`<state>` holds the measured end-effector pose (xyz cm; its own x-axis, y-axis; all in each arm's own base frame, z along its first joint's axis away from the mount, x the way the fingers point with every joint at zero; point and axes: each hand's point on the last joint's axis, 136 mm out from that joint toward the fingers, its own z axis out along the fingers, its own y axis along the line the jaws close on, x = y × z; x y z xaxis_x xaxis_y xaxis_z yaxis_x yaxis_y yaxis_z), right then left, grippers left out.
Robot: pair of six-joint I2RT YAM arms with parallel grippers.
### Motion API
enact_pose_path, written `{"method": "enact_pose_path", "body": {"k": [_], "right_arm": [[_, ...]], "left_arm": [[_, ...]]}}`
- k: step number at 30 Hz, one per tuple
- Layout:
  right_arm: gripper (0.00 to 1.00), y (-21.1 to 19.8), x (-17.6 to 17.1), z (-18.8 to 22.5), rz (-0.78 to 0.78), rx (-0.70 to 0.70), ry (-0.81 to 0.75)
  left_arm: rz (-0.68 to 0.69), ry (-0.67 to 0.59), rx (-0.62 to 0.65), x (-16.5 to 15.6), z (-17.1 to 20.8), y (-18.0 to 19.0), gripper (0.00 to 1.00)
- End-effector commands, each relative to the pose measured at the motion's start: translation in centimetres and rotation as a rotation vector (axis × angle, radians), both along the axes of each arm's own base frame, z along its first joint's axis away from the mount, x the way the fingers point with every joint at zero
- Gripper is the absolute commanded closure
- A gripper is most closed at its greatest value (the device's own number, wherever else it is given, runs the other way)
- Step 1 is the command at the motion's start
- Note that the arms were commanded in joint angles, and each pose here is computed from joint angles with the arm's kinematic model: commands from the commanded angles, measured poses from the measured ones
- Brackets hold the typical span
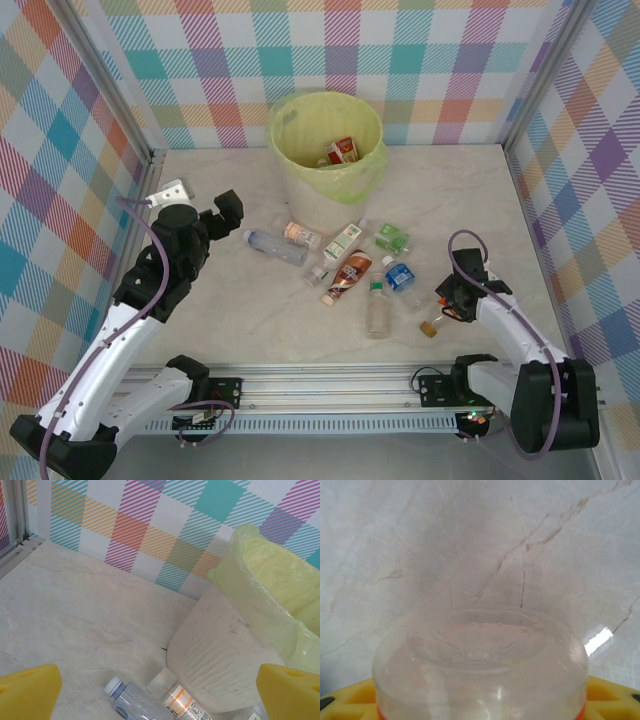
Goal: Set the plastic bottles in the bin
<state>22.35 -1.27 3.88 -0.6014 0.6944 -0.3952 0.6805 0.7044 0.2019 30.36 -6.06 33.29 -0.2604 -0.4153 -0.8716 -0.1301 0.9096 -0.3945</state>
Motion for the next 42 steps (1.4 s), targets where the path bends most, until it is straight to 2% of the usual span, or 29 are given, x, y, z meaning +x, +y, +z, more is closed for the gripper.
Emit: {"method": "enact_pose_path", "body": {"k": [1,8,13,22,30,34,42], "right_arm": [[0.51,-0.6,1.0,2.0,-0.002,-0.029,-0.094],[0.59,2.2,4.1,8.5,0.181,0.043,-0.360],[0.59,4.8,5.8,13.2,0.315,0.118,-0.526],[0.56,11.9,8.2,22.6,0.628,0.385,-0.792],[0.53,16.1,10.0,32.1,0.812,0.492,-1.019],[0.53,18.4,11.3,36.2,0.885,0.494,-1.099],[0.53,23.2,15.4,41.0,0.983,0.480,-1.178]], "left_arm": [[0.013,0.023,-0.009,0.2,-0.9,0.4,0.00],[0.001,0.037,-0.018,0.6,-1.4,0.0,0.00],[-0.002,0.049,-0.024,0.8,-1.9,-0.1,0.00],[0.005,0.071,-0.031,0.8,-2.9,0.1,0.00],[-0.011,0.118,-0.105,0.7,-5.6,-0.6,0.00],[-0.011,0.141,-0.120,0.4,-6.4,-0.6,0.00],[0.004,0.166,-0.144,-0.6,-7.7,-0.1,0.00]]}}
